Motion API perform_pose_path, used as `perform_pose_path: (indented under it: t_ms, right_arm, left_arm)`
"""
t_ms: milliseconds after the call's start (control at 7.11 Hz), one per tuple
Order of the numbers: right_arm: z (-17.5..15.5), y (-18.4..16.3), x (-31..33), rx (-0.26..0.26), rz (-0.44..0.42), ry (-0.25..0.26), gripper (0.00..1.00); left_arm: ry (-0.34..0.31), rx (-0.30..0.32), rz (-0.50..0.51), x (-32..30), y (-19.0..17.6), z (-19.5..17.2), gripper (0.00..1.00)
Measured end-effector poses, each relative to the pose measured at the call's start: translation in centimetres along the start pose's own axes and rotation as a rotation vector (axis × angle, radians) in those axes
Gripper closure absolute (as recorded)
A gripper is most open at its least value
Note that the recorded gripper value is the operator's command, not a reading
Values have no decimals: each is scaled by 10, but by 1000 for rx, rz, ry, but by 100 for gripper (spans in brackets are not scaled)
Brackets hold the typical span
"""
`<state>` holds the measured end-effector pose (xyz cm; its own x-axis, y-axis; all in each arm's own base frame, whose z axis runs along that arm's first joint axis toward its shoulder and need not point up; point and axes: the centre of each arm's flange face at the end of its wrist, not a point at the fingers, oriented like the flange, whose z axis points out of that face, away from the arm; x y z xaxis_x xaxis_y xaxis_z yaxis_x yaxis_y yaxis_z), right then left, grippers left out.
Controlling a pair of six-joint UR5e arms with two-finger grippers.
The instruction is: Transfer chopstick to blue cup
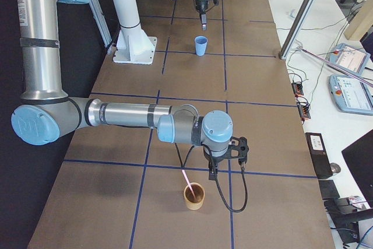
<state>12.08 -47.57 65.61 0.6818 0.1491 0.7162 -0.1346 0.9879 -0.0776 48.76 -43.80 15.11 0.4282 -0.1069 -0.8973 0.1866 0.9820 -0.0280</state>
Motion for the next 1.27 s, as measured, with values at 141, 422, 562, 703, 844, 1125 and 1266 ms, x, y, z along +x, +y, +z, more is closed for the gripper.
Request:
perform_pose_path:
  t_ms: [141, 422, 562, 703, 844, 1125, 1266]
  right_arm:
    - [2, 8, 13, -44, 73, 9, 3]
    - [15, 24, 34, -102, 180, 7, 3]
    - [21, 29, 40, -120, 220, 1, 3]
    - [26, 32, 44, -134, 244, -2, 5]
    - [31, 35, 47, -145, 257, -6, 5]
    - [39, 41, 50, -164, 271, -16, 8]
    - [44, 46, 53, -171, 276, -25, 10]
  left_arm:
    - [2, 3, -2, -1, -2, -1, 0]
    - [0, 8, -8, -5, -4, -2, 0]
    - [-3, 12, -12, -7, -7, -3, 0]
    - [-5, 16, -15, -10, -9, -3, 0]
    - [-8, 19, -17, -12, -11, -3, 0]
    - [-11, 21, -20, -18, -11, -5, 0]
    - [-11, 22, -19, -21, -10, -7, 0]
